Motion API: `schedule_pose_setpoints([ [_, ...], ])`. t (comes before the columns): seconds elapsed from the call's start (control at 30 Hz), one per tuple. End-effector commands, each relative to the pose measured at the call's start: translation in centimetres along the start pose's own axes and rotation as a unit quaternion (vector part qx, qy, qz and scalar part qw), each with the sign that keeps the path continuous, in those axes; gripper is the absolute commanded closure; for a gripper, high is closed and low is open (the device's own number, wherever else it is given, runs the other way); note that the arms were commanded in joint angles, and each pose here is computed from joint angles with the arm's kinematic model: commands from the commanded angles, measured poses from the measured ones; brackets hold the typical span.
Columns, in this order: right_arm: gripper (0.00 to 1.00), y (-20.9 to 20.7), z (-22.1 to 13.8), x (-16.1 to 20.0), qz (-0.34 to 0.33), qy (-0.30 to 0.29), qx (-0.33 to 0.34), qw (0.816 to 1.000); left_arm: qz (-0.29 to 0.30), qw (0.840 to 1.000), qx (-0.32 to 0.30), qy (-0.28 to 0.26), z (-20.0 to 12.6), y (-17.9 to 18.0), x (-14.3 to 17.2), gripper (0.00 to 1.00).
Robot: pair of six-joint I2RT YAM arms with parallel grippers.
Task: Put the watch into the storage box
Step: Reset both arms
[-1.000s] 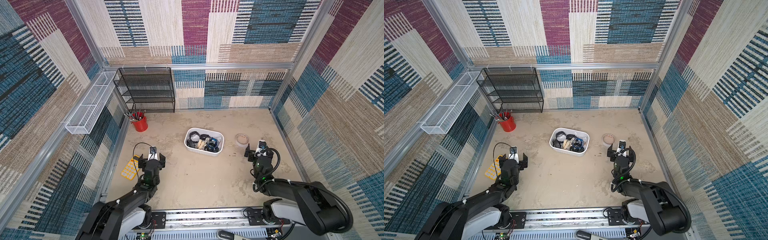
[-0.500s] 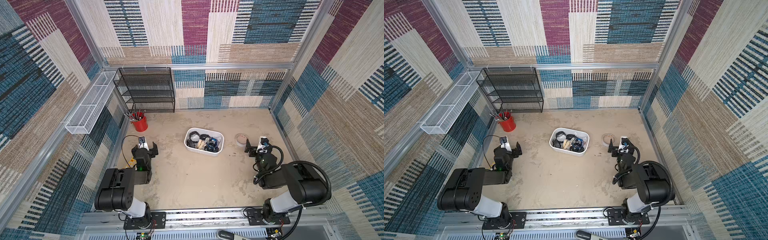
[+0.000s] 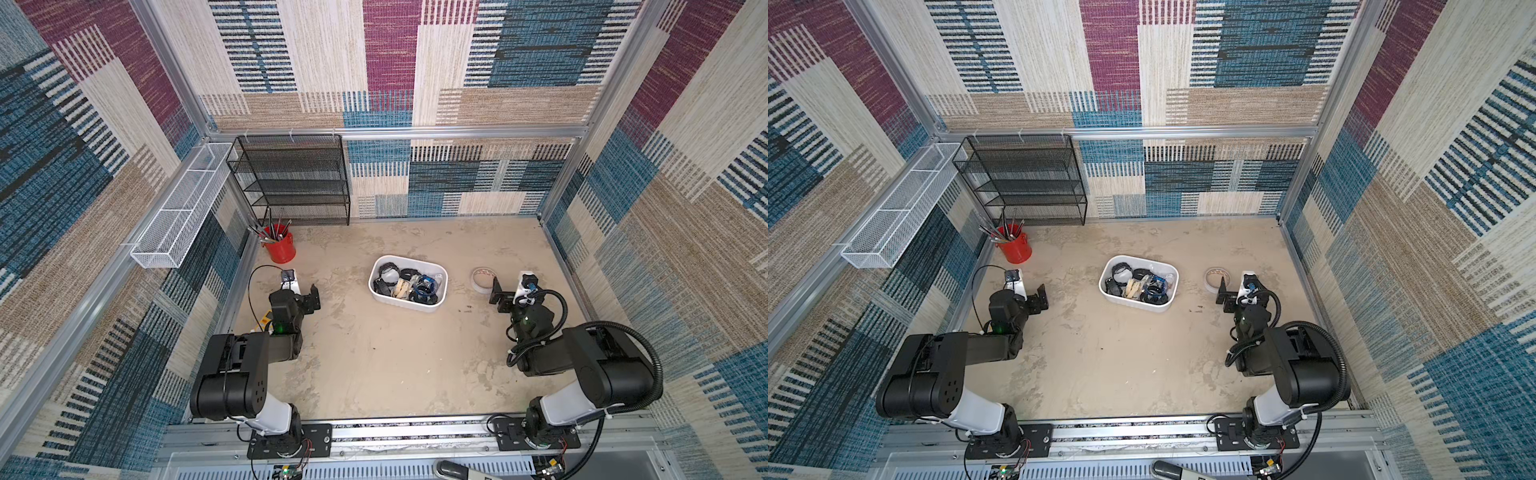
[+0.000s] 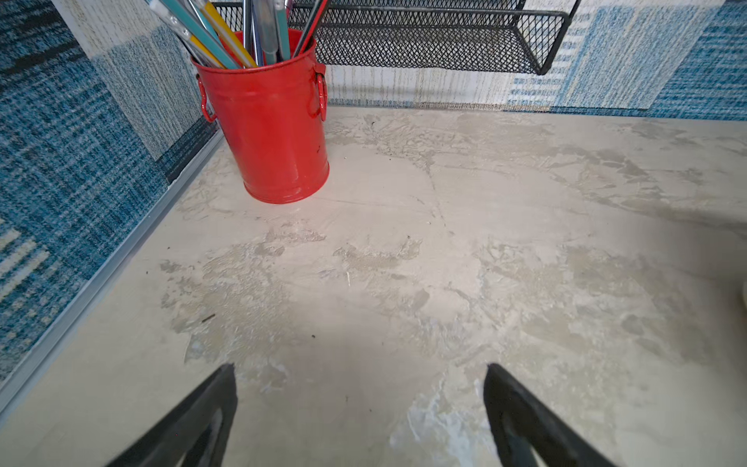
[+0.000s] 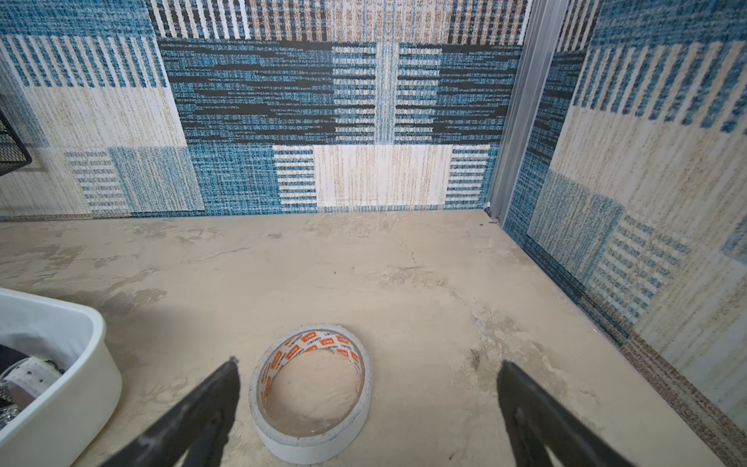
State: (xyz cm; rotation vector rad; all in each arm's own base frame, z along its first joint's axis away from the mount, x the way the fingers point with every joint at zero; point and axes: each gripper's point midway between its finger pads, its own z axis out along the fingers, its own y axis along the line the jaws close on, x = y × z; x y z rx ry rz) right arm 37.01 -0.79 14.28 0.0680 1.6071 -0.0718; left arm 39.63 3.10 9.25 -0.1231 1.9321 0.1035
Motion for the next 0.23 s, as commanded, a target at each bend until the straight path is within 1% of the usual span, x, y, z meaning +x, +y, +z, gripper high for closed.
schedule_pose_setpoints([
  [0.0,0.0,0.15,0.38,-0.17,0.011,0.001,-0.016,1.0,-0.006,1.0,0.005,-0.004,0.11,-0.19,-0.35,0.03],
  [0.07,0.01,0.15,0.27,-0.27,0.011,-0.001,-0.017,1.0,-0.006,1.0,0.005,-0.003,0.11,-0.18,-0.31,0.01],
  [0.2,0.0,0.19,0.19,-0.31,0.011,-0.003,-0.017,1.0,-0.006,1.0,0.005,-0.004,0.09,-0.19,-0.35,0.01],
])
